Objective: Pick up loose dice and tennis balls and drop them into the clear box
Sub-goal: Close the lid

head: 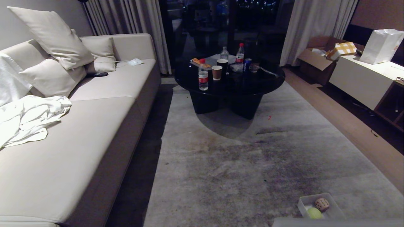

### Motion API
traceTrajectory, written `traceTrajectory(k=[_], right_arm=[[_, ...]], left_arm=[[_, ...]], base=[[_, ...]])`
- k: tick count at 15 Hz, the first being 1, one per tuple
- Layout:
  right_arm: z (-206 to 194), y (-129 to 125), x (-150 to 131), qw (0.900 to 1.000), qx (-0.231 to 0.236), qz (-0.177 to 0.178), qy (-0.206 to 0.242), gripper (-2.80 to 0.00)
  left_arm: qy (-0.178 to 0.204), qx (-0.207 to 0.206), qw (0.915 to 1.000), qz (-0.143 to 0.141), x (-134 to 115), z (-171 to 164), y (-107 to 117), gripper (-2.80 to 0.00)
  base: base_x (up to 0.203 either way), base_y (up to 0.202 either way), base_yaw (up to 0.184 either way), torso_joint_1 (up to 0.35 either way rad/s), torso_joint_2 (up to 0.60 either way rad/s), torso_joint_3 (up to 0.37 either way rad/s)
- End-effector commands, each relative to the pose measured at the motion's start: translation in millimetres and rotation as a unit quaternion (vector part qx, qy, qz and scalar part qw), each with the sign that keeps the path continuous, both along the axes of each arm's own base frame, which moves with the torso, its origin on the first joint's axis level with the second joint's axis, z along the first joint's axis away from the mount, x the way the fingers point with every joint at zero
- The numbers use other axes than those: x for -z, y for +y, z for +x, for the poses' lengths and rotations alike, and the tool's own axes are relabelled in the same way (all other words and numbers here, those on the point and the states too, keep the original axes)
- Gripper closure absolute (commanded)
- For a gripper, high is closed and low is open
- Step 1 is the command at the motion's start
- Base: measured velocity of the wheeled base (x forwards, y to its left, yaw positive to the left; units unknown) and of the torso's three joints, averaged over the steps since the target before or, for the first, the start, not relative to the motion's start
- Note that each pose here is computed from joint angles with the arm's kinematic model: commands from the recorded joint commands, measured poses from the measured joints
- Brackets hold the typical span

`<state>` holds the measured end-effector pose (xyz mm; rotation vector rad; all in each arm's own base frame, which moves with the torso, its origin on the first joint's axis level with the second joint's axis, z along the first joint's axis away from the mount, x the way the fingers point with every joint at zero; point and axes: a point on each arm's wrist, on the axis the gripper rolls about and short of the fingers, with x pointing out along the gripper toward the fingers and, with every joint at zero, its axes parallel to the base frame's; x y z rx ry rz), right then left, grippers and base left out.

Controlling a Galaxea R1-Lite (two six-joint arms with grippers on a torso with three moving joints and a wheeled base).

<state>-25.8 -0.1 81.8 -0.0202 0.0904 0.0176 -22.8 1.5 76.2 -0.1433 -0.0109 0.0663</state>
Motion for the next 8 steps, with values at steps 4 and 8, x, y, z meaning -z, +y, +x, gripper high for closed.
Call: traceTrajectory(k=[4,8], right_arm=[[-0.9,0.1,6.0,1.0,-0.002,0.0,-0.008,0.0],[-0.9,0.1,6.0,1.0,-0.003,0.0,-0.008,0.0]], left_arm=[[0.001,0.0,1.0,-0.001,0.4,0.2,0.0,0.0],[0.001,0.0,1.0,-0.001,0.3,0.2,0.0,0.0]], base=[[0.0,0.0,0.0,0.0,0.0,0.0],[0.0,0.0,0.0,0.004,0.0,-0.122]])
